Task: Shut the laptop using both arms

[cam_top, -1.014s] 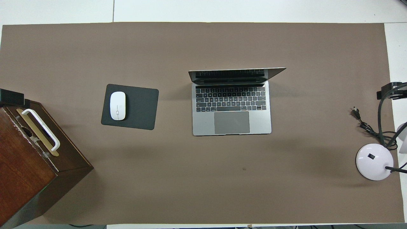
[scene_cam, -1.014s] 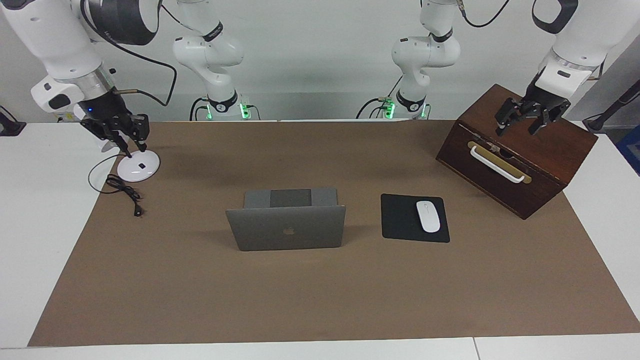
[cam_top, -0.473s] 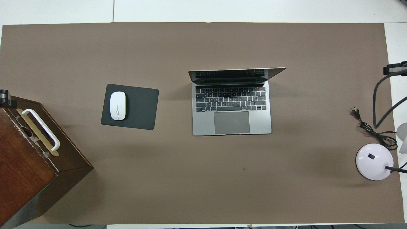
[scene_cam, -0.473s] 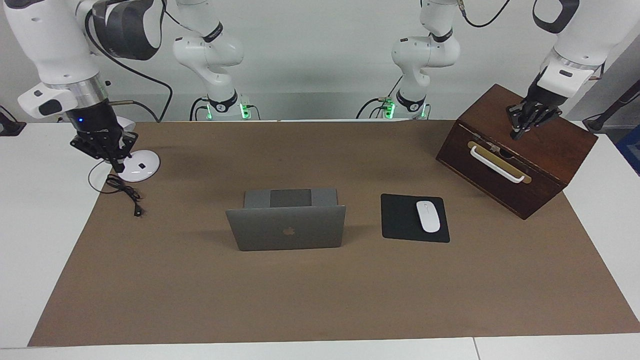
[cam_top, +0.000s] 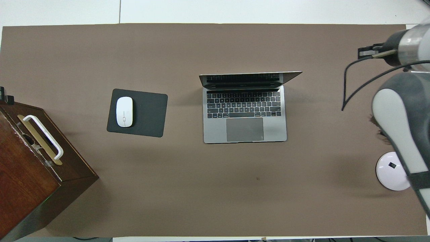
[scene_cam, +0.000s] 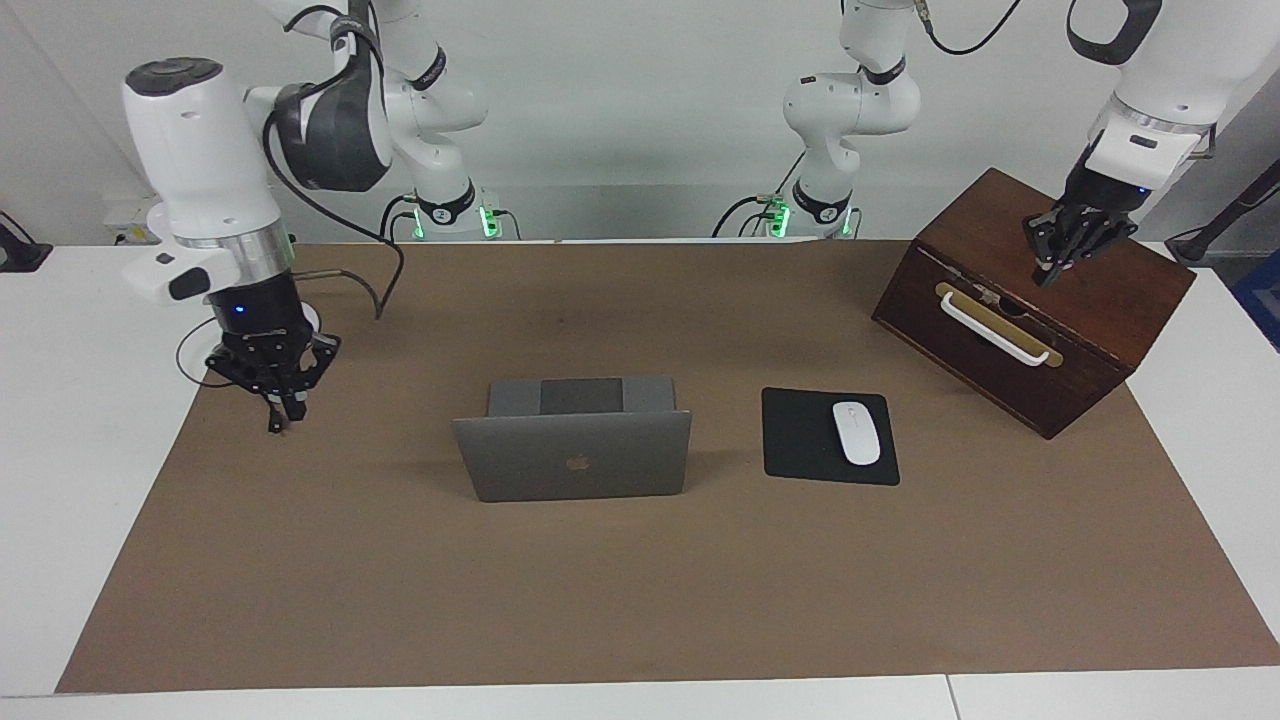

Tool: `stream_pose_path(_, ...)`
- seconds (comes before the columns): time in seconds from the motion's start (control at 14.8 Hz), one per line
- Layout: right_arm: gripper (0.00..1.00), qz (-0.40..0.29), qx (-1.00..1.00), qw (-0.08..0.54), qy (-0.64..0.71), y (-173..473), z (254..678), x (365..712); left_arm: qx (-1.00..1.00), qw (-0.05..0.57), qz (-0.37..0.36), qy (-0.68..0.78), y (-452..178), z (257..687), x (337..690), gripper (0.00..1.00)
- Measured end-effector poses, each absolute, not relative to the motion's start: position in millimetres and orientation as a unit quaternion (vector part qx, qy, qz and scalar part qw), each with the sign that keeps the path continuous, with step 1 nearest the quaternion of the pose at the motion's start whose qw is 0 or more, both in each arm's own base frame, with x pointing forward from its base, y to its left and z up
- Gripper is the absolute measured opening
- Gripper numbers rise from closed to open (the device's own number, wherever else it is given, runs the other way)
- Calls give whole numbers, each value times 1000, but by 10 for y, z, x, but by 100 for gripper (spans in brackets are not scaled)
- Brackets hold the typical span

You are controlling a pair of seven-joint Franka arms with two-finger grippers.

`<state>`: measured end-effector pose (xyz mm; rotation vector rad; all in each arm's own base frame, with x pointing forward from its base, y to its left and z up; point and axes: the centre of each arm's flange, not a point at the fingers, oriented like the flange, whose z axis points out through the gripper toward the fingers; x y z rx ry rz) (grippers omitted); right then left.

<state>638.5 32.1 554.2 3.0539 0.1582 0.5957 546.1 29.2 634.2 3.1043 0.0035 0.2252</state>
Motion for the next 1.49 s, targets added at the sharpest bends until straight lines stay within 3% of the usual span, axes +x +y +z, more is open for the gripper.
stream_pose_path(0.27,1,197,980,-22,-4,1301,5572,6356,994,16,108,1,276,6321,5543,1)
stream_pose_path(0.61,1,196,979,-27,-52,1904,5494,6274,988,17,151,-8,147,5889,5578,1)
stream_pose_path(1.01,1,208,976,-48,-41,2718,5645,6041,981,30,185,-54,-362,5582,5305,1)
stream_pose_path(1.49,1,218,976,-9,0,2915,5495,6062,967,52,220,-121,-1018,5123,4772,1)
